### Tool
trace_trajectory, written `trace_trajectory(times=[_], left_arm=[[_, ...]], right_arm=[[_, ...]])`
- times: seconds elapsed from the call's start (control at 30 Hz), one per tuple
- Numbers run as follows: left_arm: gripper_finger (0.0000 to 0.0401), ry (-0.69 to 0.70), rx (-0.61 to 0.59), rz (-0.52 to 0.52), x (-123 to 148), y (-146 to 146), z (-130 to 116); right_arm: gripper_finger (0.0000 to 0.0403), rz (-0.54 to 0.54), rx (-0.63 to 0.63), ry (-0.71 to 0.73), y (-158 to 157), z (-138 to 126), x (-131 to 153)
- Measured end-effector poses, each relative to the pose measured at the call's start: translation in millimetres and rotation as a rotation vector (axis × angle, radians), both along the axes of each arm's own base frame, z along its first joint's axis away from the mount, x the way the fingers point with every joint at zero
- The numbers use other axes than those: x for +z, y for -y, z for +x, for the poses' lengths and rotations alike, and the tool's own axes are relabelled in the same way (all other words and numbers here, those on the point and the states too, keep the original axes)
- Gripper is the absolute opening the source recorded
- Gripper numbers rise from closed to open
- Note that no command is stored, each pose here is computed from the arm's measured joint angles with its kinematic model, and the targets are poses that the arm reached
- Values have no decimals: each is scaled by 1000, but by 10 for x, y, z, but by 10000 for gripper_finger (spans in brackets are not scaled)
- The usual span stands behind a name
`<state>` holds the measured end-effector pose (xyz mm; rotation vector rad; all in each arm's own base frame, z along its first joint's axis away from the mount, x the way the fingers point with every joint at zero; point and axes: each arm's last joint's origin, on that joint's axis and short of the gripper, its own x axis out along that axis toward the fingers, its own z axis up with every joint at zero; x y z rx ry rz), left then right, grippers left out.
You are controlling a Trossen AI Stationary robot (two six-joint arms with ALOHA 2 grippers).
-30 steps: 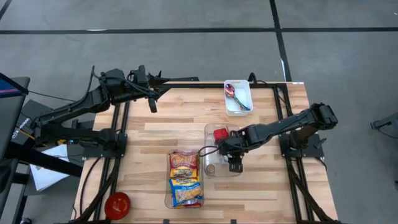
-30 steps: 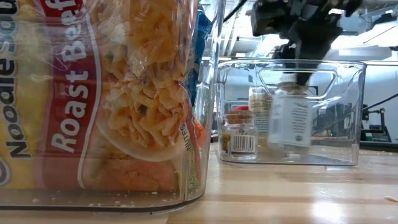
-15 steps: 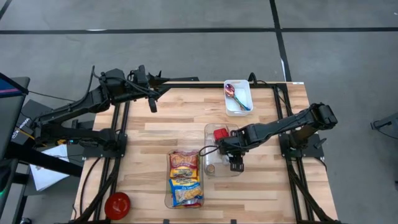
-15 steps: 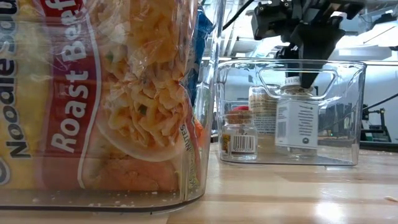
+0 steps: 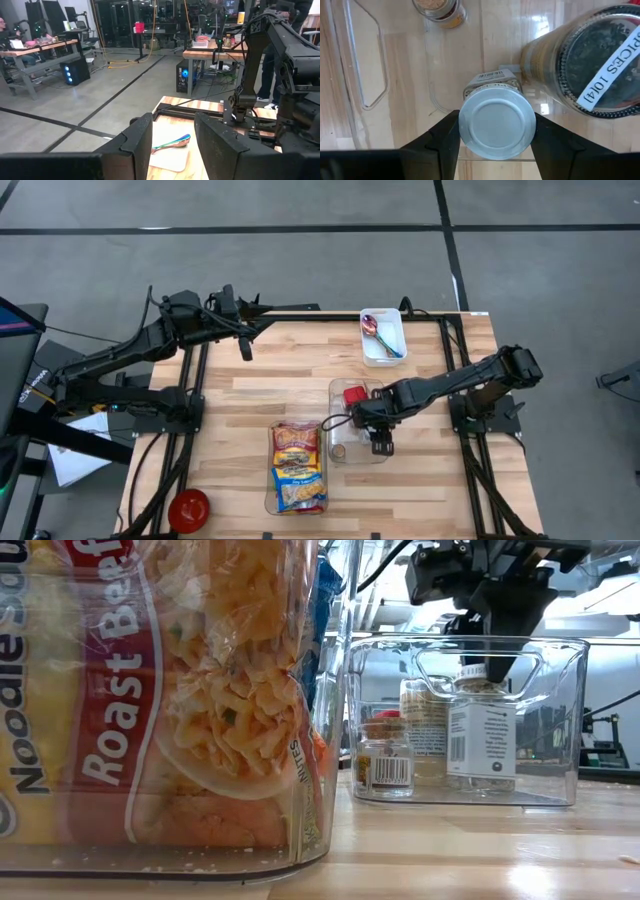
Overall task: Pick & Place Food Item
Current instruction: Put the white seasoning bottle into the right transparent bin, then return to Home Position
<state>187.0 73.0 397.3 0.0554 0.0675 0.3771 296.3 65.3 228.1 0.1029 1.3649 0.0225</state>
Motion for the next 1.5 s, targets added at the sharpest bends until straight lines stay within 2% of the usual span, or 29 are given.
trace_trajectory(times=[0.27, 0.47, 0.57, 1.1, 1.5], left_arm=[[140, 0, 0, 0, 0, 0, 0], [140, 0, -1, 0, 0, 0, 0], [140, 0, -1, 0, 0, 0, 0], [140, -2, -1, -1, -3, -1, 3], [140, -1, -4, -1, -2, 0, 4]], right_arm=[[192, -1, -9, 0, 21, 4, 0], [277, -3, -27, -5, 23, 3, -9], [298, -1, -38, -6, 24, 3, -9], [305, 16, -94, 18, 63, 15, 24], [305, 52, -194, 173, 126, -167, 419]])
